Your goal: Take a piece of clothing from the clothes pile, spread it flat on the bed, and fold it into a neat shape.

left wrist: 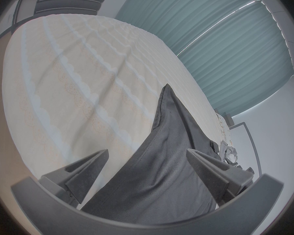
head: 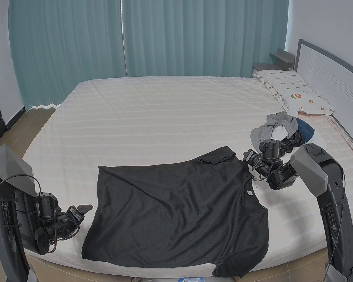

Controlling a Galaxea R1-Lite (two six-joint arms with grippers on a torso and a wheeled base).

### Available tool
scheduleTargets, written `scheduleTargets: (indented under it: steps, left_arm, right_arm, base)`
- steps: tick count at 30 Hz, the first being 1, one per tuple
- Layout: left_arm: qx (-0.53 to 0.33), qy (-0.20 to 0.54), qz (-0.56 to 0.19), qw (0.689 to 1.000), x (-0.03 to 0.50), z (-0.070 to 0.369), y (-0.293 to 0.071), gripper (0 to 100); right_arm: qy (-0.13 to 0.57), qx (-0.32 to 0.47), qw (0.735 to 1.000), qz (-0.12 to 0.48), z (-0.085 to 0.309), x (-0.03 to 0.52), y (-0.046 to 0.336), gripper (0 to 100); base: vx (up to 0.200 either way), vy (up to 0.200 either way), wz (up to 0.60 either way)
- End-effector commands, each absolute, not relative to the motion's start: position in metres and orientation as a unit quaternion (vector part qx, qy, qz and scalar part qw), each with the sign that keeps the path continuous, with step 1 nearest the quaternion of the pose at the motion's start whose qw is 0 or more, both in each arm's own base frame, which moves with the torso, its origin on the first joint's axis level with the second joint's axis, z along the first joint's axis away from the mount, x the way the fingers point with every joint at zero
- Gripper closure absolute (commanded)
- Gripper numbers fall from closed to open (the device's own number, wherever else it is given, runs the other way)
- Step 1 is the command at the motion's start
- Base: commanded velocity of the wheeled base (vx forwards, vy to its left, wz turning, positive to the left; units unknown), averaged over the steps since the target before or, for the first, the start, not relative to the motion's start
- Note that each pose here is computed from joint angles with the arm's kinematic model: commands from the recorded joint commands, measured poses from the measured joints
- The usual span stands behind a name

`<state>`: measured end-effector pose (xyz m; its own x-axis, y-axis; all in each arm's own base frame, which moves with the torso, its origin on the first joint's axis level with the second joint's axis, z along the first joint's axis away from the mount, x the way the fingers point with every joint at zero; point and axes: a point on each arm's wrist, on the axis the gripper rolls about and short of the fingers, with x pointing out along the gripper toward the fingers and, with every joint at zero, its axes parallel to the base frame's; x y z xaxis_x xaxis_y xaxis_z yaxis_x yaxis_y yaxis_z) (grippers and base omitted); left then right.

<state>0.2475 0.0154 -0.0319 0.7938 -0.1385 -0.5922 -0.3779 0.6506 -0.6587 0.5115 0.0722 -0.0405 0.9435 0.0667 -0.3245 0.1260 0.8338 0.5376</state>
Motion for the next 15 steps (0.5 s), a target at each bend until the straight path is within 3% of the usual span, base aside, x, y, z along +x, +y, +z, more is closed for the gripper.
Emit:
scheduleTargets:
  steps: [1,7,15]
  left_arm:
    - [-0.412,0.308,0.068,0.855,0.248,-0.031,0.016,0]
    - [-0.414,0.307,0.067,0.855,0.249,-0.031,0.015,0]
    - [-0.414,0.301,0.065,0.857,0.25,-0.028,0.016,0]
  right_arm:
    - [0.18,0.282,0.942,-0.021,-0.046,0.508,0.069,0]
    - [0.193,0.279,0.94,-0.023,-0.018,0.487,0.058,0]
    - [0.258,0.289,0.922,-0.014,0.016,0.415,0.05,0]
  base:
    - [0.0,0.0,0.0]
    - [0.0,0.0,0.0]
    - [0.0,0.0,0.0]
